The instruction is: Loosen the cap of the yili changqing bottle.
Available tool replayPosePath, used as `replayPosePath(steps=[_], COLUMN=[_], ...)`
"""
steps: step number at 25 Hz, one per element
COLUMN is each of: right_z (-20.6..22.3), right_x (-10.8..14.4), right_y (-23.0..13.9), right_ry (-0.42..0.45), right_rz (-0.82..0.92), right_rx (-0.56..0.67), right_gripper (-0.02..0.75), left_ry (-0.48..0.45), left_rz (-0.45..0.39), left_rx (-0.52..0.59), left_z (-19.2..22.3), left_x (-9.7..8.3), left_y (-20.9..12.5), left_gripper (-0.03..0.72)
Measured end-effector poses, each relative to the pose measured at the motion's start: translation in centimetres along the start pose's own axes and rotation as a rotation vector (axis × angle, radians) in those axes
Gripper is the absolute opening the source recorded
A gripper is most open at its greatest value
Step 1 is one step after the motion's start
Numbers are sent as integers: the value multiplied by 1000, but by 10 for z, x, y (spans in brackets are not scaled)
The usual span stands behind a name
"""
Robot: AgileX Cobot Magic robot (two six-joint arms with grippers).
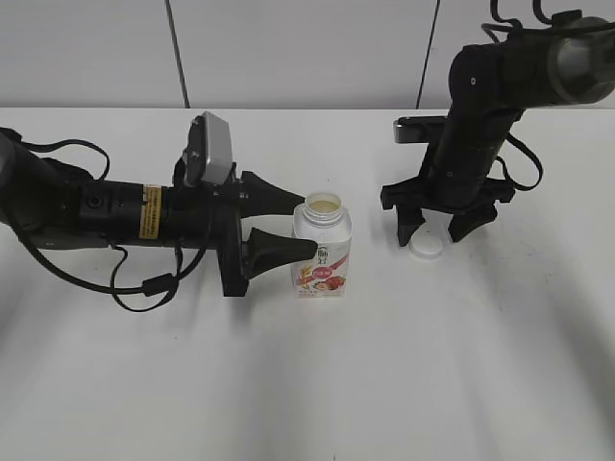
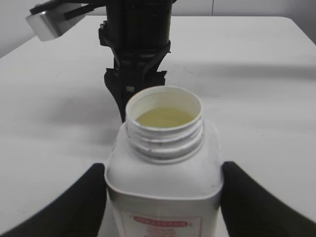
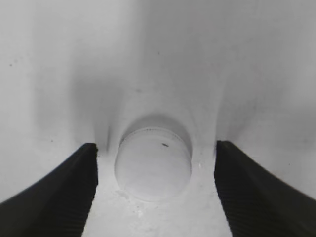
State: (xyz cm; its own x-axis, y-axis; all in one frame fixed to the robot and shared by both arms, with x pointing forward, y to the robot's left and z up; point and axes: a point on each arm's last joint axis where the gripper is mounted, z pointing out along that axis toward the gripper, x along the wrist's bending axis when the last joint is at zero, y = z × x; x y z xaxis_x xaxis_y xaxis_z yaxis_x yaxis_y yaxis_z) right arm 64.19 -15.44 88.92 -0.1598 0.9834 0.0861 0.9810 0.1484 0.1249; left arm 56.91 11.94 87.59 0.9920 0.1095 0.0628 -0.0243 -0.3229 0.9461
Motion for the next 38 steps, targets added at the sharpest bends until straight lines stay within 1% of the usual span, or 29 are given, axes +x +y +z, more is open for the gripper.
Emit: replayPosePath(steps=[2,4,7,12,15,17,21,23,25,26,28,31,33,37,38], right_z=[0,0,-4,-37,-62,-80,-113,-127,-139,-144,-154,-165,-171,-181,-182], right_x=[0,0,1,3,5,5,5,4,1,1,-2,-7,-10,-14,-15], right_y=[-1,-1,-3,-4,-4,-4,-7,-8,-9,-9,-8,-6,-3,0,1], right_ry=[0,2,7,14,22,22,11,-6,-38,-43,-85,-156,-202,-273,-284], right_rz=[-12,-19,-34,-63,-76,-86,-121,-139,-163,-168,-198,-245,-273,-296,-294], right_rx=[7,15,31,-5,-55,-96,-176,-213,-251,-273,-321,-380,-408,-445,-451], right_gripper=[603,607,604,596,596,596,596,596,596,596,596,596,596,596,596], left_ry=[3,7,8,11,21,55,166,238,331,389,521,746,878,1120,1182], left_rz=[1,8,7,-22,-32,-35,13,46,61,58,43,-22,-70,-181,-220], left_rx=[7,31,37,44,63,83,111,132,159,177,215,313,384,575,628], left_z=[0,0,-2,-16,-31,-41,-63,-74,-84,-90,-102,-122,-137,-165,-173], left_x=[0,1,1,7,12,16,24,26,30,32,38,47,50,51,50], left_y=[-1,-3,-4,-1,6,13,44,63,78,83,93,98,99,93,91], left_gripper=[454,515,572,583,583,585,586,586,586,586,586,586,584,573,572])
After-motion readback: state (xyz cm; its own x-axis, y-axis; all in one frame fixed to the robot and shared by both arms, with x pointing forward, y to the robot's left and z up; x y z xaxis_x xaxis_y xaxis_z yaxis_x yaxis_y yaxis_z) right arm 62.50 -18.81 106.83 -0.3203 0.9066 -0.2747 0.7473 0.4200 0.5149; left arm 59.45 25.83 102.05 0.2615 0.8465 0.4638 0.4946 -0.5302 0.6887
